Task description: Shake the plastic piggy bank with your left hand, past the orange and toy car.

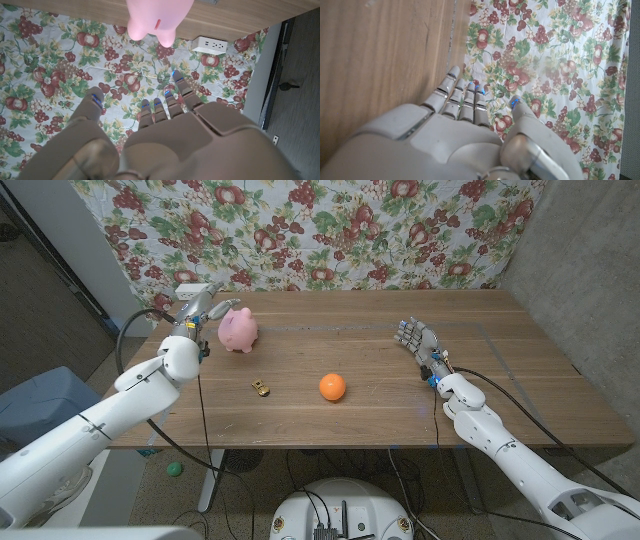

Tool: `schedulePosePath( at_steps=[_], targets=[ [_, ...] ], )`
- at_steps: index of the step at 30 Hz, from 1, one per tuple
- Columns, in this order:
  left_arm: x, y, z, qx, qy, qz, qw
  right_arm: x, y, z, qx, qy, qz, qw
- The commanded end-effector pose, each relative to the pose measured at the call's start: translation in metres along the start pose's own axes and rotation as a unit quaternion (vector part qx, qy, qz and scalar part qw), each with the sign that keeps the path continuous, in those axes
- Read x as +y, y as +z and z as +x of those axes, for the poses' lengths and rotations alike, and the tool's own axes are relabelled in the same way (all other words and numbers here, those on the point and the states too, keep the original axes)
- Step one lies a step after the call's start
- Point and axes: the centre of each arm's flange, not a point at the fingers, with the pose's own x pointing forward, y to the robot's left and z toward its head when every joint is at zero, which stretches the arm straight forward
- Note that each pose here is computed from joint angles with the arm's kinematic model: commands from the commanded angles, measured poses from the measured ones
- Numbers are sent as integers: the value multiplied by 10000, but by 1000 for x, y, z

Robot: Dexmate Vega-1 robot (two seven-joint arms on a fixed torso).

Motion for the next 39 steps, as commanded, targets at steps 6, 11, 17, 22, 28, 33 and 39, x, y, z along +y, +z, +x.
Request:
schedulePosePath(
  at_steps=[6, 11, 17, 22, 28, 33, 39],
  targets=[
    [7, 3, 2, 363, -27, 226, 9991, 0, 0, -2, -16, -33, -3, 10000],
    [9, 3, 4, 560, -69, 306, 9979, 0, 0, -1, -9, -29, 3, 10000],
    [10, 1, 6, 891, -271, 246, 9954, 0, 0, 0, -13, -22, 7, 10000],
    [10, 0, 6, 958, -258, 213, 9948, 0, 0, 0, -18, -25, 8, 10000],
    [11, -1, 9, 1118, -379, 164, 9929, 0, 0, 0, -18, -27, 5, 10000],
    [12, -3, 13, 1229, -455, 90, 9913, -1, -1, -1, -15, -43, 26, 10000],
    [11, -9, 19, 1329, -600, -113, 9893, -1, -1, -1, -7, -58, 22, 10000]
  ],
)
